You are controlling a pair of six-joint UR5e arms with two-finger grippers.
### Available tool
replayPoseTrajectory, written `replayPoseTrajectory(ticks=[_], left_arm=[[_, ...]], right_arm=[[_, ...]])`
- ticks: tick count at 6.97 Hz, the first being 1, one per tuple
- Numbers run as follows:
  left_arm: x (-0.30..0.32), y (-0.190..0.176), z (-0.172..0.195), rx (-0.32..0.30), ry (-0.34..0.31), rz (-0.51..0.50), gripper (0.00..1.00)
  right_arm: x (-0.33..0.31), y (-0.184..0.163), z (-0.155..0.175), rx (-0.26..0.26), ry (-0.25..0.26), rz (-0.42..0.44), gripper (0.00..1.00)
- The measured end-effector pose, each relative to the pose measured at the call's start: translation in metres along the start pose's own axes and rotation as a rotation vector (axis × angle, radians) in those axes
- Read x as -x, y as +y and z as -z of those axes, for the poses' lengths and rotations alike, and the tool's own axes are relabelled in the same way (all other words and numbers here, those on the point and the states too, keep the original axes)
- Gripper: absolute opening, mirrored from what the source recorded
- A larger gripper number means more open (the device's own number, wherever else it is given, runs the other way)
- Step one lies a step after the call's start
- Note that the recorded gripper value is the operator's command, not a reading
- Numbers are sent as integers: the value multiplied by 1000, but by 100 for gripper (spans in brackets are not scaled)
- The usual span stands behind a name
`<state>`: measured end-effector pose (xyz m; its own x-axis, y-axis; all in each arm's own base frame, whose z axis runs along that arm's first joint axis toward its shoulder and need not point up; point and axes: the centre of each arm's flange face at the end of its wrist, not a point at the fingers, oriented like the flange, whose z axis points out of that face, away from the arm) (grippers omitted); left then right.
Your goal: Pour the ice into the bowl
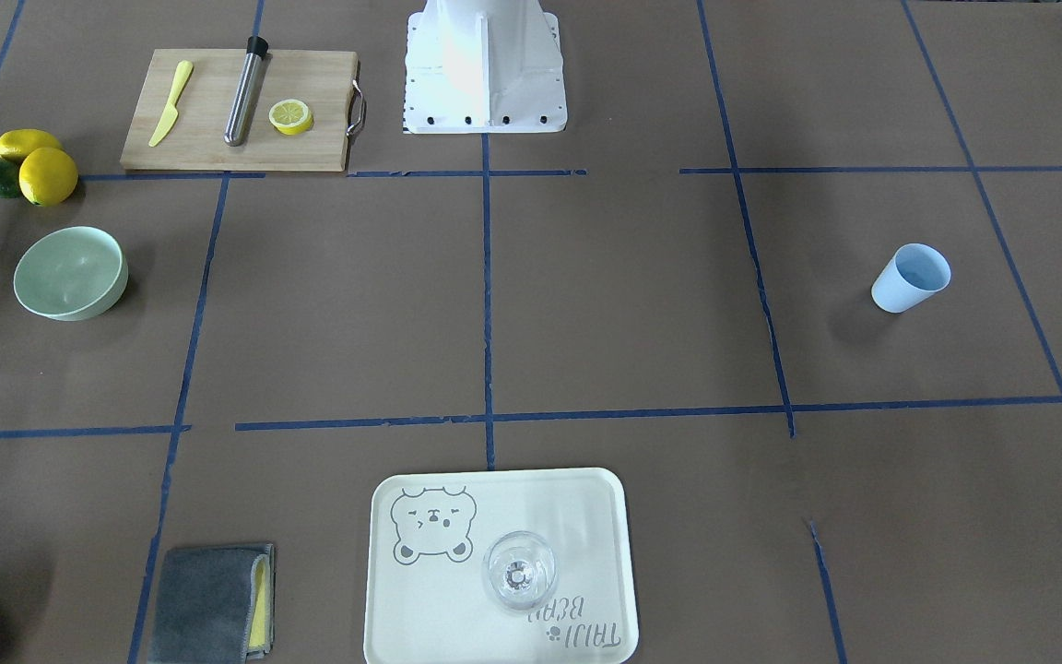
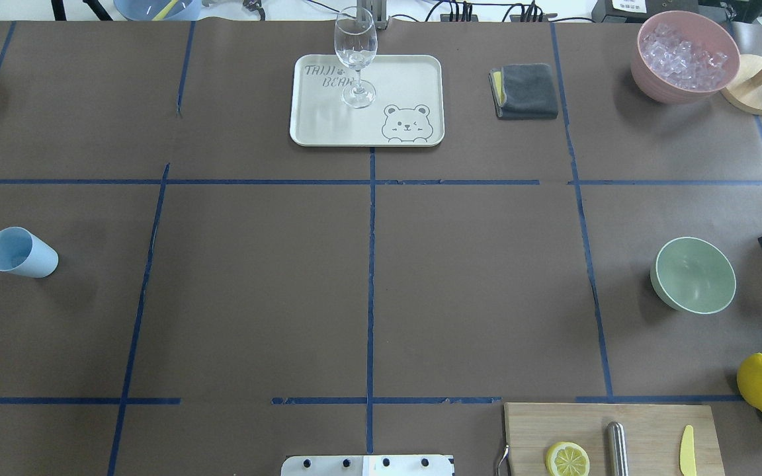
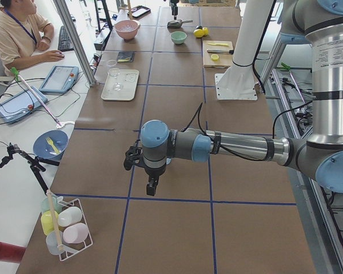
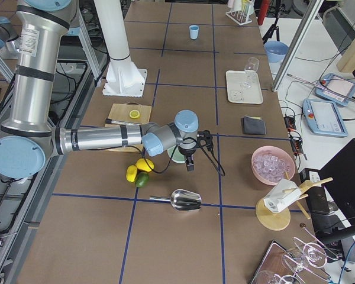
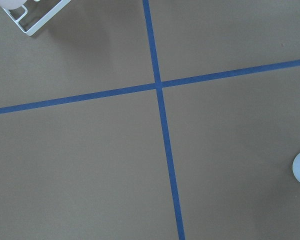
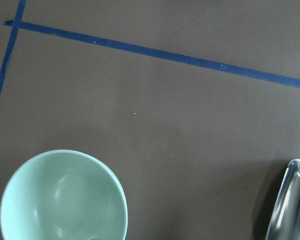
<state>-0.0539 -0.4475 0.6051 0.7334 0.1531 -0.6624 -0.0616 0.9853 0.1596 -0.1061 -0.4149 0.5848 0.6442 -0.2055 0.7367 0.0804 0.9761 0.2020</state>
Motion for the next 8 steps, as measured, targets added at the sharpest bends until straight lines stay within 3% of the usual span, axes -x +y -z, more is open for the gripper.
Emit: replayPoseTrajectory(ticks=[1,2,3,4,8], left_arm=[[0,0,0,0,0,0,100],[0,0,0,0,0,0,100],[0,0,0,0,0,0,100],[0,0,0,-1,0,0,100],[0,0,0,-2,1,1,100]], right_arm=[[6,8,-23,-22,-16,-12,93],[16,14,-44,-44,-22,-24,85],[26,18,-59,-56,-17,-35,19],[31,20,-66,-61,-13,-37,0],[32,25,-72,-47,-3,-37,0]])
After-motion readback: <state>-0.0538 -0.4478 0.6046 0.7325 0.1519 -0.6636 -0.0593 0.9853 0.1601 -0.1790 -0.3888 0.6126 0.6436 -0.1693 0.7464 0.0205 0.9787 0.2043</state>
